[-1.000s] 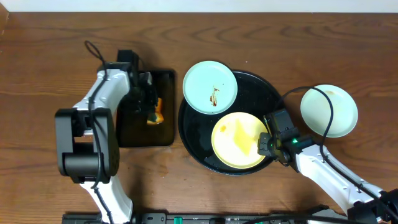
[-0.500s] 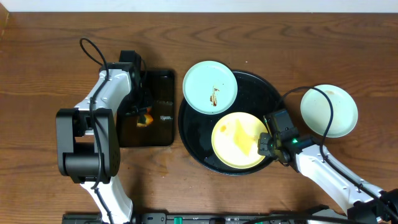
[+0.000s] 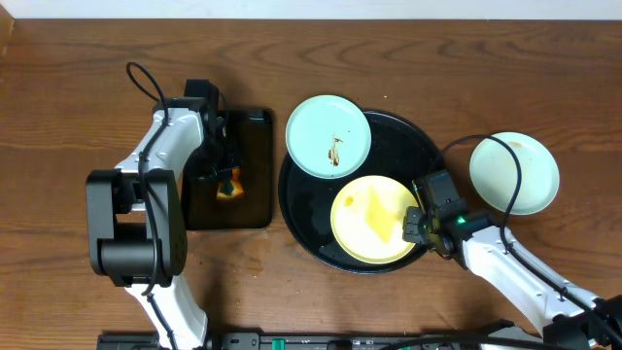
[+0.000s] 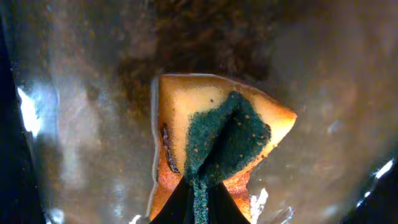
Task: Clean dirty plates on tray and stack at the side
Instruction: 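Lift the yellow plate with the right gripper and stack it on the green plate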
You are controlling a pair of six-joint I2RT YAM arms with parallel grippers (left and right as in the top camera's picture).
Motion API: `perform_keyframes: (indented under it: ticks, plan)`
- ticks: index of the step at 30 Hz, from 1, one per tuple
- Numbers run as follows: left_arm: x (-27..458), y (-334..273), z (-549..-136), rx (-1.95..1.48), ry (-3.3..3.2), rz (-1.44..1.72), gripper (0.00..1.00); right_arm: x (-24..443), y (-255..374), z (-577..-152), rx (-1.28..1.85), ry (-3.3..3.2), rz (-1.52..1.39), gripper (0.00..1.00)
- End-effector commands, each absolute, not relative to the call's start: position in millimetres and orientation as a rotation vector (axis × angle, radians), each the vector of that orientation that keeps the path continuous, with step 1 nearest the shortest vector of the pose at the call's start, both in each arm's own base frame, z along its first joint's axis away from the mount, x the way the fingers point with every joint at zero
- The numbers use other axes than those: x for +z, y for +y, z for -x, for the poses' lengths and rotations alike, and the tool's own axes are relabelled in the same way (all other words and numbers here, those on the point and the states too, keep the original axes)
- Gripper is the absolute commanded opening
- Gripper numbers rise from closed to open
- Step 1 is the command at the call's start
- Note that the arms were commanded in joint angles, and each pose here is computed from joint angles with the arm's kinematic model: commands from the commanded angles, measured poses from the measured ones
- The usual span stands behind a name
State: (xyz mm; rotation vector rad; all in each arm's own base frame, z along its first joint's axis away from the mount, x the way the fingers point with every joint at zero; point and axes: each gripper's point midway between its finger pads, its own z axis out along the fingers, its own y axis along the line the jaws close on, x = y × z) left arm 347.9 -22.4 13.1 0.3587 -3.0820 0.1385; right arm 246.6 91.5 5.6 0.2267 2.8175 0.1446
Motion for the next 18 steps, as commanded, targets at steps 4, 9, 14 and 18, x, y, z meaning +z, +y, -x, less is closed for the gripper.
perform_keyframes:
  ticks: [4, 9, 14, 18]
  plan:
    - [16.6, -27.4, -345.5, 0.180, -3.074, -0.332, 0.08, 31.4, 93.1, -268.8, 0.141, 2.706, -0.145, 0.01]
    - [16.6, -27.4, -345.6, 0.180, -3.075, -0.332, 0.08, 85.4, 84.1, -300.2, 0.026, 2.523, -0.013, 0.01]
    - [16.6, -27.4, -345.6, 0.180, -3.075, -0.332, 0.08, 120.0, 69.9, -318.2, -0.169, 2.401, 0.176, 0.01]
    - [16.6, -27.4, -345.6, 0.180, -3.075, -0.332, 0.08, 145.6, 54.5, -329.9, -0.345, 2.314, 0.248, 0.01]
